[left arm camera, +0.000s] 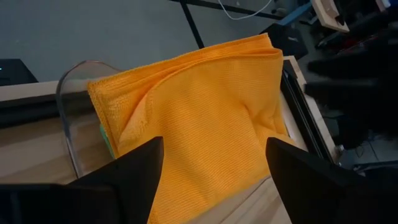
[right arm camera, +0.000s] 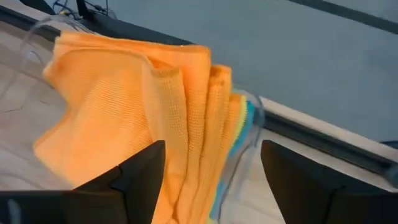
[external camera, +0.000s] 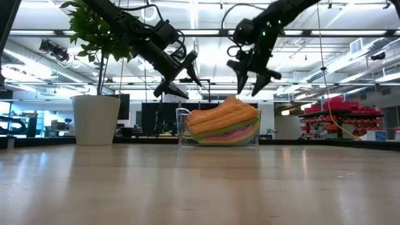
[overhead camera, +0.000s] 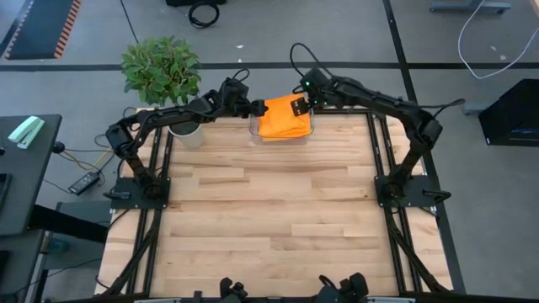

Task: Fold microfiber towels
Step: Put the stacked towels into the transparent bin

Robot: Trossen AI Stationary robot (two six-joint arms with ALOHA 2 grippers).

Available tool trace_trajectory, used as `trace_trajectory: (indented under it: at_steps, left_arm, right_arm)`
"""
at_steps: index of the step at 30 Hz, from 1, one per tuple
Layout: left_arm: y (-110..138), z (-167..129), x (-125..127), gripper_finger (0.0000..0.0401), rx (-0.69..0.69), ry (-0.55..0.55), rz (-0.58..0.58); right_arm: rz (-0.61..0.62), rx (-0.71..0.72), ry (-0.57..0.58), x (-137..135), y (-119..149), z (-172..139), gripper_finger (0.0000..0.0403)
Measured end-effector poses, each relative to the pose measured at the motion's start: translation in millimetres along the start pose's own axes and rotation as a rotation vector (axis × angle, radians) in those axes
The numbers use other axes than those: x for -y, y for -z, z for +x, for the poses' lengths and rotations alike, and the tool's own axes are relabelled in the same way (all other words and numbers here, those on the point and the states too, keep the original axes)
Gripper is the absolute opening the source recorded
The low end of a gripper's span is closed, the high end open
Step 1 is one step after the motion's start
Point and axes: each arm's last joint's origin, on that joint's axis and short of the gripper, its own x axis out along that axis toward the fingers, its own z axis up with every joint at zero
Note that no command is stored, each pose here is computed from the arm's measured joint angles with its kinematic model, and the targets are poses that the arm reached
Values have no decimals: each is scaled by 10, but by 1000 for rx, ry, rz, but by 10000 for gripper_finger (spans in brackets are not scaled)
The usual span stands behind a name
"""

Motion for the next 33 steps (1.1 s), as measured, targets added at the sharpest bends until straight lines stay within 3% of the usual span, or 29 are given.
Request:
trace_trajectory:
  at_steps: [3,5,7,11,12,24,29,33]
  left_arm:
    - [6,1,6,289,-1,1,3]
    - [7,1,7,288,-1,1,6]
    - [8,1,8,288,-2,1,6]
    - [7,1,7,288,-2,1,6]
    - [8,1,7,288,-2,0,6]
    - [29,0,-11,288,-24,-19,4]
    - [44,-2,-24,288,-40,-32,3]
    - [87,-5,-54,288,-83,-64,18]
  right_arm:
    - [-23,-8,-5,-34,-64,-141,268]
    - [-41,-8,-30,-88,-53,-167,243]
    - [-56,-17,-47,-123,-14,-145,190]
    - [-67,-12,-113,-151,102,46,39]
    - [-72,-8,-113,-141,133,95,21]
    - [-7,-39,-63,157,392,499,3]
    - [-48,-59,-122,124,341,447,2]
    - [-82,-46,-138,29,200,235,2]
